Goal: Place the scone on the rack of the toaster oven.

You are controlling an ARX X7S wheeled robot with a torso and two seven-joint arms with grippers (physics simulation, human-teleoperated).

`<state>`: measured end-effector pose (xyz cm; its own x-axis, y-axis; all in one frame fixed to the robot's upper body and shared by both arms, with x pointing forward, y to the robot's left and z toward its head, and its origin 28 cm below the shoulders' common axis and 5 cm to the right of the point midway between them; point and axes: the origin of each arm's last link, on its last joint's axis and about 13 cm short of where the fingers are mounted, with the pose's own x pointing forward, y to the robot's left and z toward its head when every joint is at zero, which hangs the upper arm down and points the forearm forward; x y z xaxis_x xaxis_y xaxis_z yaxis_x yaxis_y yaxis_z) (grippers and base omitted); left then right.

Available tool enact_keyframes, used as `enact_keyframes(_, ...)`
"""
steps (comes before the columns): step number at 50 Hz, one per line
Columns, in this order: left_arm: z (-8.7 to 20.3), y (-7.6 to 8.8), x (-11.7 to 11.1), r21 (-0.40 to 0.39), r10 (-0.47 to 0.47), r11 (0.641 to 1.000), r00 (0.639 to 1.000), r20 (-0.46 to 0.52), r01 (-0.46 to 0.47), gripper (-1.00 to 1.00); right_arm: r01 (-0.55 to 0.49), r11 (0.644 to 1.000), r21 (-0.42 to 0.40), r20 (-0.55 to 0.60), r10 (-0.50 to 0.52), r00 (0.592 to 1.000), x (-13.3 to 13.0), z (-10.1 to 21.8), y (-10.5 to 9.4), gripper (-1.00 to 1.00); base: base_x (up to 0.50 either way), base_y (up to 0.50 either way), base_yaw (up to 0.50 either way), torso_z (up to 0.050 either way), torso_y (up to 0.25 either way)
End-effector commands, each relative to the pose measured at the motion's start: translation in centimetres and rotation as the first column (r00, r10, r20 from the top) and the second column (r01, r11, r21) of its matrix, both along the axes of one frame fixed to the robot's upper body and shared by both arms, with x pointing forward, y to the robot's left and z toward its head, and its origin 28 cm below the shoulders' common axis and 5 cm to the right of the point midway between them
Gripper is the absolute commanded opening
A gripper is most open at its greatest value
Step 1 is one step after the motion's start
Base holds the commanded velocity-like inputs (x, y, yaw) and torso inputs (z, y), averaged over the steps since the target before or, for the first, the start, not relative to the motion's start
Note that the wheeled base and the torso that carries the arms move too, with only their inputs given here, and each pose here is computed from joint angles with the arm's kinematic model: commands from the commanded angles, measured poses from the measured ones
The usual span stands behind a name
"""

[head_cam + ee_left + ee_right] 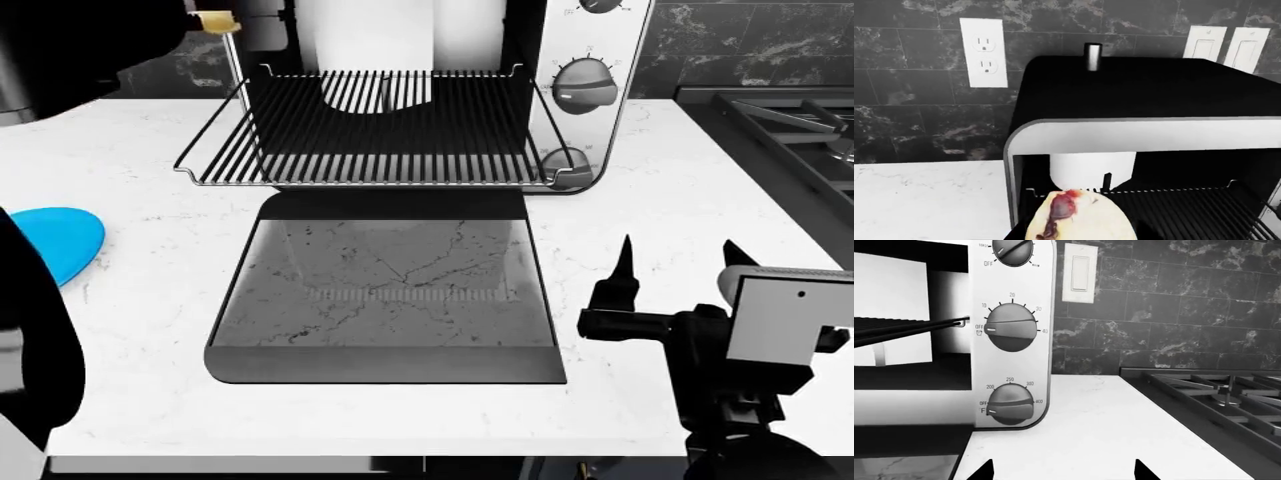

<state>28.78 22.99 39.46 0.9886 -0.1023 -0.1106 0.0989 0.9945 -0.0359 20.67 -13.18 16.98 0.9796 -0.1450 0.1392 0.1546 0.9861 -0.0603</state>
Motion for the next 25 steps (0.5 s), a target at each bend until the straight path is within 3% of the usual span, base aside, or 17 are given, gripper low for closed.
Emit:
enact_keyframes(1, -0.6, -1.7, -1.1, 0.007, -0.072, 0.997, 0.997, -0.008, 0.072, -1.00, -0.002, 1.000, 0.003, -0.002, 0.002, 1.000, 0.0, -0.2, 0.1, 1.00, 0.00, 0.00, 0.00, 0.000, 0.000)
enact_keyframes(25, -2.3, -4.4, -1.1, 0.012, -0.148, 0.989, 0.987, -0.064, 0.149, -1.00, -0.004, 1.000, 0.010, -0.003, 0.004, 1.000, 0.0, -0.4, 0.0, 1.00, 0.00, 0.00, 0.00, 0.000, 0.000)
